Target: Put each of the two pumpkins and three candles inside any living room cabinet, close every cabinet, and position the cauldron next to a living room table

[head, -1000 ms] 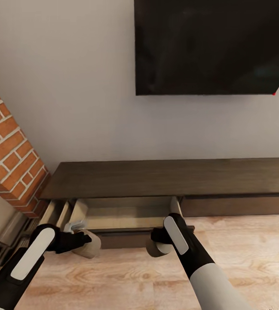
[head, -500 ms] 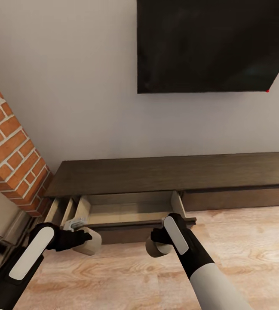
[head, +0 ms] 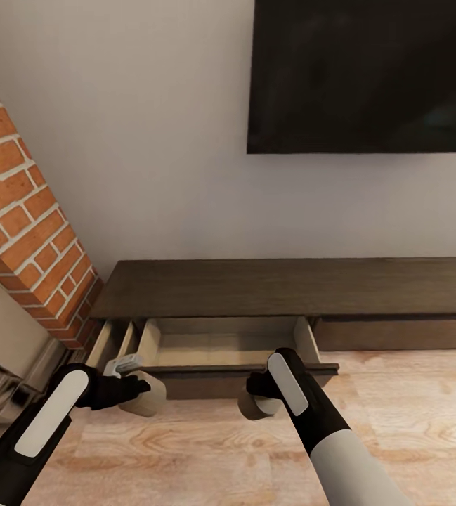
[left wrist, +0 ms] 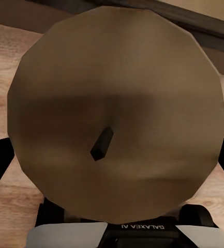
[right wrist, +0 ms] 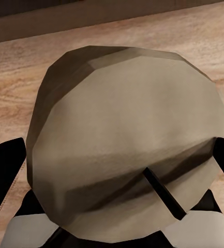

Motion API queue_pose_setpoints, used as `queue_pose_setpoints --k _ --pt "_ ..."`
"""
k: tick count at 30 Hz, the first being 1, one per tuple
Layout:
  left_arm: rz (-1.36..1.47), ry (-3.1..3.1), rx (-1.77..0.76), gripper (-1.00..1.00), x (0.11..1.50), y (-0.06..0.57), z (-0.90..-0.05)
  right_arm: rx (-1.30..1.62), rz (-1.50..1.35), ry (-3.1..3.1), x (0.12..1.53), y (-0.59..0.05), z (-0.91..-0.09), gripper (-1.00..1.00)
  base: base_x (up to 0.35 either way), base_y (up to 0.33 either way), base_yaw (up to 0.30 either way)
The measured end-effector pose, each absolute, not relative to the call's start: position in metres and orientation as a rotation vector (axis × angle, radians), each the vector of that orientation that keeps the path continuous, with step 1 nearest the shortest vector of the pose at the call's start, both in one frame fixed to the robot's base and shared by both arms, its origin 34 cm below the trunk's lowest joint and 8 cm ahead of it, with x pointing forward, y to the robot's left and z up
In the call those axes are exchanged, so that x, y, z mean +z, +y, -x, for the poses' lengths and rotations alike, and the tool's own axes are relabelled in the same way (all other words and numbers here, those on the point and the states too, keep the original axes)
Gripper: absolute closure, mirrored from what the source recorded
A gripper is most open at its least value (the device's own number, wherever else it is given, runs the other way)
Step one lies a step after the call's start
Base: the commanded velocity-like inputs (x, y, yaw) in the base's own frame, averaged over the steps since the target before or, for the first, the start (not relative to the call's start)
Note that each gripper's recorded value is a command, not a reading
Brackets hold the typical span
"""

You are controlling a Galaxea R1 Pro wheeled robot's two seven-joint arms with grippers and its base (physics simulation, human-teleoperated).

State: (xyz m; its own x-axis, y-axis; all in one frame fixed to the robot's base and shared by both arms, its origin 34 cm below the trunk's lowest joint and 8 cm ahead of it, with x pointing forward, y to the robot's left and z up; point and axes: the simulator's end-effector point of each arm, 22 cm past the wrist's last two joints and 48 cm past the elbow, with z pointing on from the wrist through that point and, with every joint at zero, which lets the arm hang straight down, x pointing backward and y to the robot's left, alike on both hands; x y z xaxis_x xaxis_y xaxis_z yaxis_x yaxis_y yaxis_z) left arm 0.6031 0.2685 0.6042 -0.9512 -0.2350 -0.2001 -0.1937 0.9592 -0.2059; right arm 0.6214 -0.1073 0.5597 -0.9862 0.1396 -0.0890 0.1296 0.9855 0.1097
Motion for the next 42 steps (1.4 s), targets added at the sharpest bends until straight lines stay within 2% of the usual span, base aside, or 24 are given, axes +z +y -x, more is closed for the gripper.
queue_pose_setpoints --k 21,42 --pt "0.323 2.888 -0.276 1.0 0.628 0.268 -0.605 0.158 -0.202 3.035 0.583 -0.107 -0.623 1.0 0.004 0.003 0.001" --pt "0.324 2.886 -0.275 1.0 0.628 0.268 -0.605 0.156 -0.199 3.036 0.583 -0.107 -0.623 1.0 0.159 0.052 0.0"
